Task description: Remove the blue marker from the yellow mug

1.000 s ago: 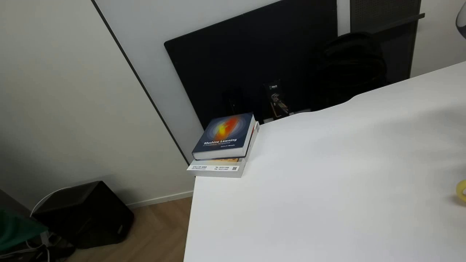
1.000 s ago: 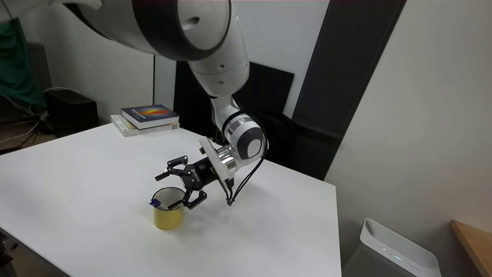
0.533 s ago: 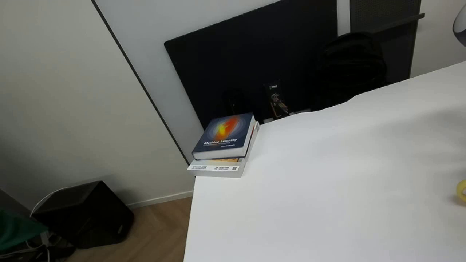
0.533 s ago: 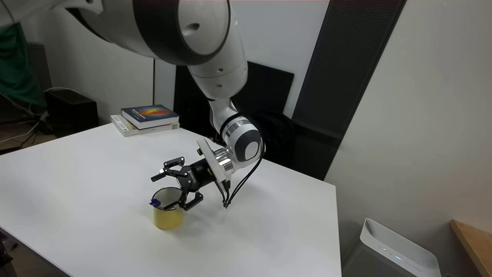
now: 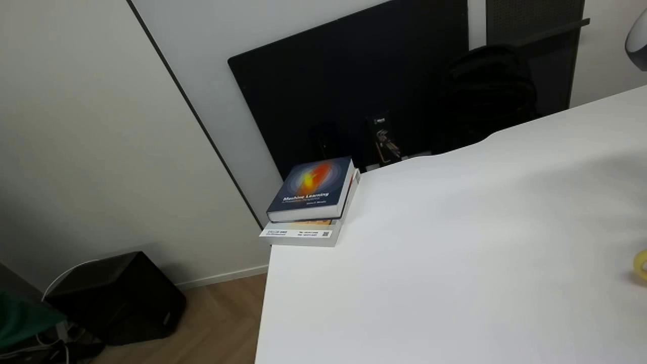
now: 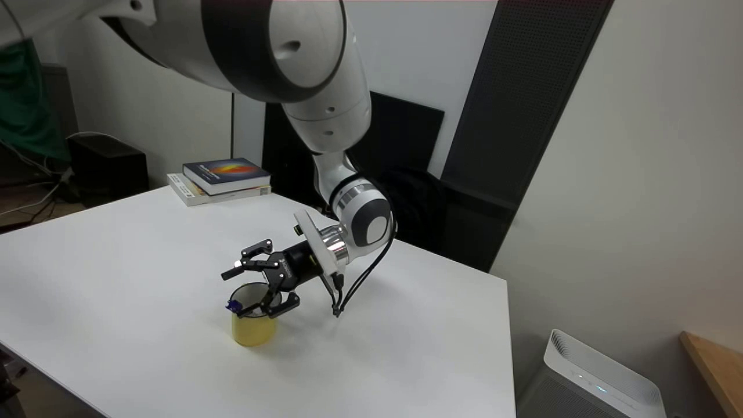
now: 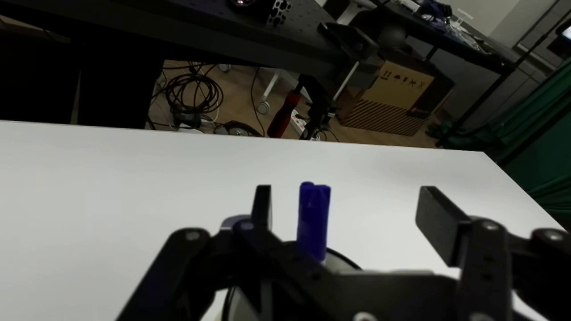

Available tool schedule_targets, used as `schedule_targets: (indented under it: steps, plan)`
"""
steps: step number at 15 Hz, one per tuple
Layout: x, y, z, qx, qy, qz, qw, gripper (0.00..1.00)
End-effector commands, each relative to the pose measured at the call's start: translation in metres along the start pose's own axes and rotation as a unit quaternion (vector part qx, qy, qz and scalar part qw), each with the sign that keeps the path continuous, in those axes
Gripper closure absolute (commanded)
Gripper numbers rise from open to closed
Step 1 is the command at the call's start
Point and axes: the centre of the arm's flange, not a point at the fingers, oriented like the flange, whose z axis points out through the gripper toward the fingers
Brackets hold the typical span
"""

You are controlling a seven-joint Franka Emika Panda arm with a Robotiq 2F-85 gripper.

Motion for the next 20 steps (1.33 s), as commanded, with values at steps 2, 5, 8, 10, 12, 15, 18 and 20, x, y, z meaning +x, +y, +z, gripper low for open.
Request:
schedule_targets:
  steps: [2, 5, 8, 10, 12, 15, 18, 20]
  plan:
    - [0.002, -0.005, -0.004, -0.001, -0.006, 0.02, 0.9998, 0.55]
    - [0.0, -0.005, -0.005, -0.001, -0.004, 0.022, 0.9998, 0.75]
    - [-0.001, -0.004, -0.007, 0.002, -0.003, 0.023, 0.9997, 0.95]
    - [-0.003, -0.003, -0.009, 0.005, 0.0, 0.025, 0.9997, 0.98]
    - [-0.006, -0.001, -0.013, 0.008, 0.003, 0.025, 0.9997, 0.95]
    - [-0.009, 0.0, -0.016, 0.01, 0.006, 0.024, 0.9996, 0.95]
    - [-0.016, -0.007, -0.025, 0.006, 0.013, 0.021, 0.9997, 0.95]
    - [-0.026, -0.017, -0.035, 0.002, 0.024, 0.015, 0.9996, 0.95]
